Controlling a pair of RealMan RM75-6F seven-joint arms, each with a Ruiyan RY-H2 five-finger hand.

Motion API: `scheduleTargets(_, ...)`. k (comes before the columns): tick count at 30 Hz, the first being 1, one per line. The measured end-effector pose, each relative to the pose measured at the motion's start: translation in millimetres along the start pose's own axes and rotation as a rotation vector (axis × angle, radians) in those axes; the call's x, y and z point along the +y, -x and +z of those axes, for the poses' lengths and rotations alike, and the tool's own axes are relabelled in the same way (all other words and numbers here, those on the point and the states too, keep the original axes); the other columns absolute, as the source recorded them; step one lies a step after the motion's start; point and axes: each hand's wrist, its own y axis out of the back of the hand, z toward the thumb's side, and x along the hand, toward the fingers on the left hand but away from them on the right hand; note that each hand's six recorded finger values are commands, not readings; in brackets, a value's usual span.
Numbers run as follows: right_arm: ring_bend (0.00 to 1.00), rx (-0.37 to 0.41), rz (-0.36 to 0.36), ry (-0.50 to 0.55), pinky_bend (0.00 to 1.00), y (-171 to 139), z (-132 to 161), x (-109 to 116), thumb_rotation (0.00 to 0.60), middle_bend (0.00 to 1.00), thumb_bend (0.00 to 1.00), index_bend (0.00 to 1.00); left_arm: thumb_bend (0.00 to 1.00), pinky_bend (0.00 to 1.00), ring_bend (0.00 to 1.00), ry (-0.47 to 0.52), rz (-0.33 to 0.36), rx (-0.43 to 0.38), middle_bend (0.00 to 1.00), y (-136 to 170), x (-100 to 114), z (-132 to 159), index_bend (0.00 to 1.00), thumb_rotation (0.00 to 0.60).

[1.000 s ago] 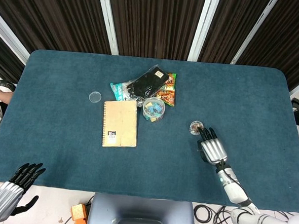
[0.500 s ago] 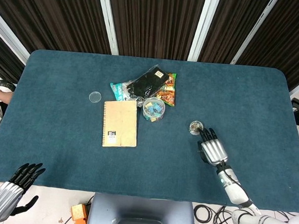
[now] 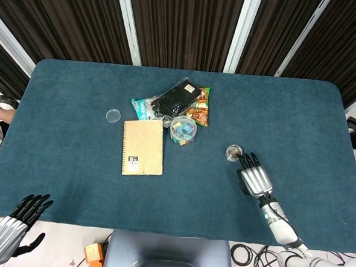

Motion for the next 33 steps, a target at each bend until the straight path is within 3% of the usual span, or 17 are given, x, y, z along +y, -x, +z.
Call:
scheduleTargets(18, 0.00, 0.002, -0.040, 0.036, 0.00, -0.1, -3.4, 12.4, 0.600, 0.06, 0.36, 0.80, 0.38, 0.00, 0.00, -0.003, 0.002, 0.001, 0.00, 0.5, 0.4, -0.6, 0.00, 0.600)
scheduleTargets(27, 0.00, -0.053, -0.125, 0.088, 0.00, 28.7, -9.6, 56.4, 0.600, 0.06, 0.36, 0.80, 0.38, 0.00, 0.00, -0.004, 0.001, 0.000, 0.00, -2.2, 0.9, 0.6, 0.00, 0.600)
scheduleTargets(33, 0.00, -0.108, -0.127, 0.068, 0.00, 53.6, -11.1, 71.0, 0.600, 0.06, 0.36, 0.80, 0.38, 0.00, 0.00, -0.005, -0.004, 0.006, 0.00, -4.5, 0.6, 0.3, 0.00, 0.600)
